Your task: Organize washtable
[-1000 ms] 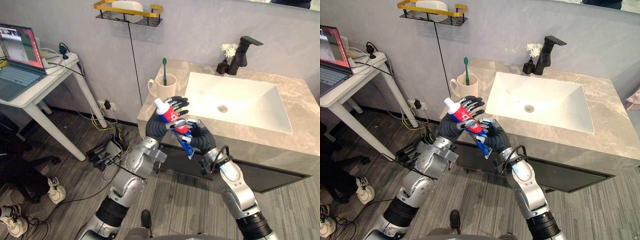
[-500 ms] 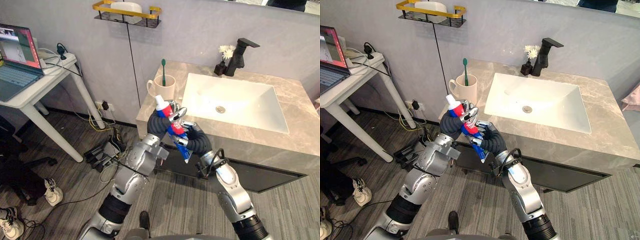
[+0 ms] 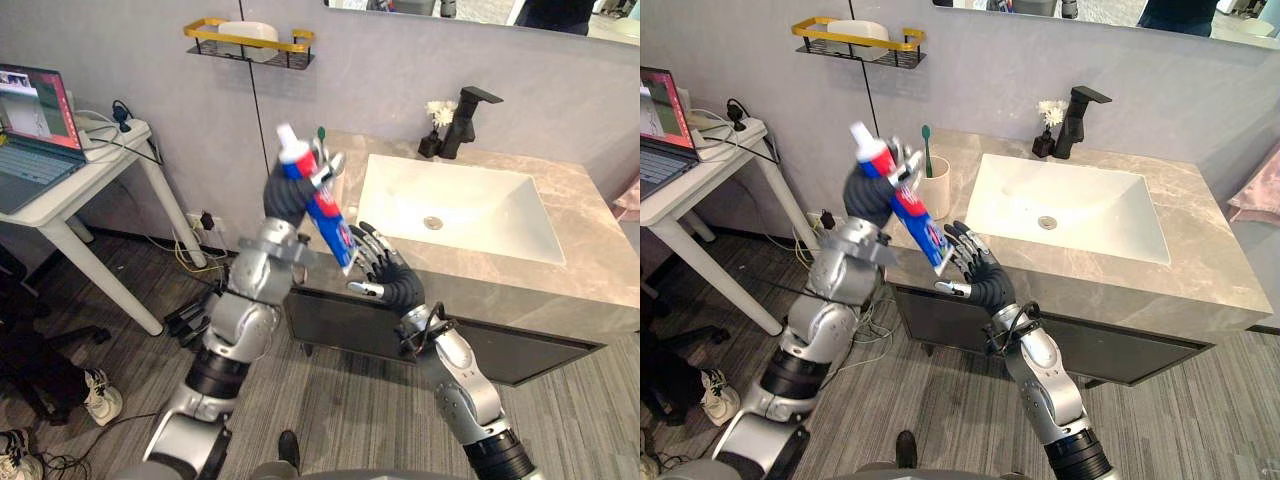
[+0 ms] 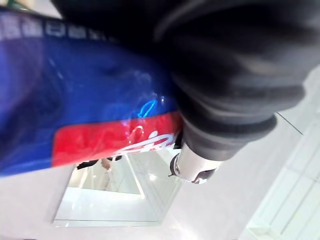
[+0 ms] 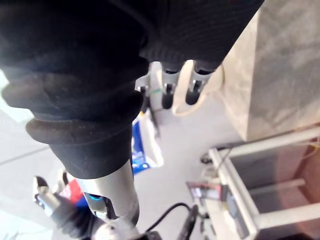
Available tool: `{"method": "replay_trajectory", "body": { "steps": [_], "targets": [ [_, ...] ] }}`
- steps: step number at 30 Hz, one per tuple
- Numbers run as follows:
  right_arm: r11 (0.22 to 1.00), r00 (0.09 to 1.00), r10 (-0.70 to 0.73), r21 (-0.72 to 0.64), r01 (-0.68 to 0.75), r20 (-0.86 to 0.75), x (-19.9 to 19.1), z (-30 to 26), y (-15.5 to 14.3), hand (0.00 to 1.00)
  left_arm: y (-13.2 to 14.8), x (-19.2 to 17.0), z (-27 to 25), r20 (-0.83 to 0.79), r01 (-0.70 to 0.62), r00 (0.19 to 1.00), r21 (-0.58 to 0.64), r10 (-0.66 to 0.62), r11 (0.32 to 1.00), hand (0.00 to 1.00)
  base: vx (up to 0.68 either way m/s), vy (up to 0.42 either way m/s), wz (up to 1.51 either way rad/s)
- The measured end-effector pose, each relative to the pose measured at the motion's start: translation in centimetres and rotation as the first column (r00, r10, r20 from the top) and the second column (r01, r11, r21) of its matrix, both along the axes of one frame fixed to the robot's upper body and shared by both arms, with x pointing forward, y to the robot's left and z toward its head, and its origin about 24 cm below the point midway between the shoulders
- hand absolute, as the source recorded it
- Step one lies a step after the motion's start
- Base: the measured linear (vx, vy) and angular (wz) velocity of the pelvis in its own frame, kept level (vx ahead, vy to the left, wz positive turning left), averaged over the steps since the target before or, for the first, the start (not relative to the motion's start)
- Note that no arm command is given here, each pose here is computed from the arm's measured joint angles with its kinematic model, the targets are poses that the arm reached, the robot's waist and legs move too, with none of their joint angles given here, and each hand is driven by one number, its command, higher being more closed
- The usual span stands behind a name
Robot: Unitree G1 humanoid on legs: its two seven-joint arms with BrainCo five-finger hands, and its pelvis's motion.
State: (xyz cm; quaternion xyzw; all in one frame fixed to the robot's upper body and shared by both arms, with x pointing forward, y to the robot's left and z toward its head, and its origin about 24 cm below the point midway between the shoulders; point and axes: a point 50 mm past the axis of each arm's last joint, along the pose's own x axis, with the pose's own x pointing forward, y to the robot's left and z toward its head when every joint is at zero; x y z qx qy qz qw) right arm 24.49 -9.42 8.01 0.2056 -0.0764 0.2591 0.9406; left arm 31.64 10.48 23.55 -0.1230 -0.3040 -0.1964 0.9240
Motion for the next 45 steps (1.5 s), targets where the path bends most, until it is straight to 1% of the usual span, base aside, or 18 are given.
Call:
{"method": "replay_trajectory", "body": {
  "steps": [1, 3, 5, 8, 10, 14, 17, 18, 21, 24, 28, 35, 41, 45],
  "targets": [
    [1.0, 1.0, 0.003, 0.002, -0.003, -0.007, -0.1, -0.2, 0.1, 0.0, 0.2, 0.3, 0.4, 0.011, -0.014, 1.0, 0.016, 0.014, 1.0, 1.0, 0.0, 0.0, 0.0],
    [0.999, 0.998, 0.035, 0.011, -0.035, -0.043, -1.0, -1.1, 0.3, 0.0, 0.8, 1.4, 2.2, 0.055, -0.086, 0.995, 0.076, 0.082, 0.993, 1.0, 0.0, 0.0, 0.0],
    [0.997, 0.991, 0.076, 0.023, -0.074, -0.107, -2.3, -2.5, 0.7, 0.0, 1.8, 2.5, 4.8, 0.12, -0.186, 0.978, 0.124, 0.172, 0.975, 1.0, 0.0, 0.009, -0.11],
    [0.992, 0.978, 0.124, 0.022, -0.122, -0.168, -3.7, -3.9, 1.1, 0.0, 2.5, 2.4, 7.8, 0.214, -0.267, 0.947, 0.1, 0.241, 0.958, 1.0, 0.0, 0.002, -0.05],
    [0.989, 0.969, 0.147, 0.03, -0.144, -0.199, -4.6, -4.6, 1.5, 0.0, 2.4, 2.1, 9.0, 0.273, -0.309, 0.922, 0.091, 0.275, 0.947, 1.0, 0.02, 0.0, -0.03],
    [0.986, 0.956, 0.165, 0.045, -0.158, -0.242, -5.7, -5.5, 1.7, 0.0, 2.4, 1.7, 9.8, 0.36, -0.431, 0.855, 0.09, 0.374, 0.898, 1.0, 0.03, -0.009, -0.14],
    [0.987, 0.948, 0.16, 0.053, -0.152, -0.274, -6.4, -6.0, 1.7, 0.0, 2.8, 1.5, 10.1, 0.391, -0.492, 0.812, 0.062, 0.433, 0.868, 1.0, 0.02, -0.019, -0.1],
    [0.987, 0.945, 0.159, 0.057, -0.148, -0.287, -6.7, -6.3, 1.6, 0.0, 3.3, 1.4, 10.4, 0.391, -0.517, 0.794, 0.033, 0.466, 0.855, 1.0, 0.02, -0.013, -0.14],
    [0.988, 0.938, 0.151, 0.06, -0.139, -0.313, -7.2, -6.9, 1.4, 0.0, 4.4, 1.1, 11.2, 0.384, -0.548, 0.76, -0.052, 0.524, 0.835, 1.0, 0.02, -0.007, -0.17],
    [0.988, 0.932, 0.154, 0.061, -0.142, -0.328, -7.5, -7.3, 1.6, 0.0, 4.4, 0.8, 12.1, 0.396, -0.553, 0.744, -0.089, 0.539, 0.828, 1.0, 0.01, -0.005, -0.05],
    [0.989, 0.935, 0.149, 0.063, -0.136, -0.322, -7.5, -7.2, 1.5, 0.0, 4.5, 0.6, 12.8, 0.415, -0.554, 0.727, -0.115, 0.547, 0.824, 1.0, 0.0, 0.0, -0.09],
    [0.989, 0.935, 0.144, 0.06, -0.132, -0.325, -7.7, -7.3, 1.5, 0.0, 4.8, 1.0, 12.7, 0.388, -0.575, 0.721, -0.127, 0.574, 0.808, 1.0, 0.02, 0.007, -0.05],
    [0.99, 0.938, 0.144, 0.059, -0.132, -0.315, -7.6, -7.2, 1.5, 0.0, 4.5, 0.9, 14.6, 0.411, -0.575, 0.701, -0.157, 0.582, 0.803, 1.0, 0.03, 0.004, -0.03],
    [0.989, 0.948, 0.145, 0.055, -0.135, -0.284, -7.0, -6.7, 1.6, 0.0, 4.8, 1.1, 15.4, 0.411, -0.601, 0.678, -0.167, 0.609, 0.782, 1.0, 0.04, -0.003, -0.14]
  ]
}}
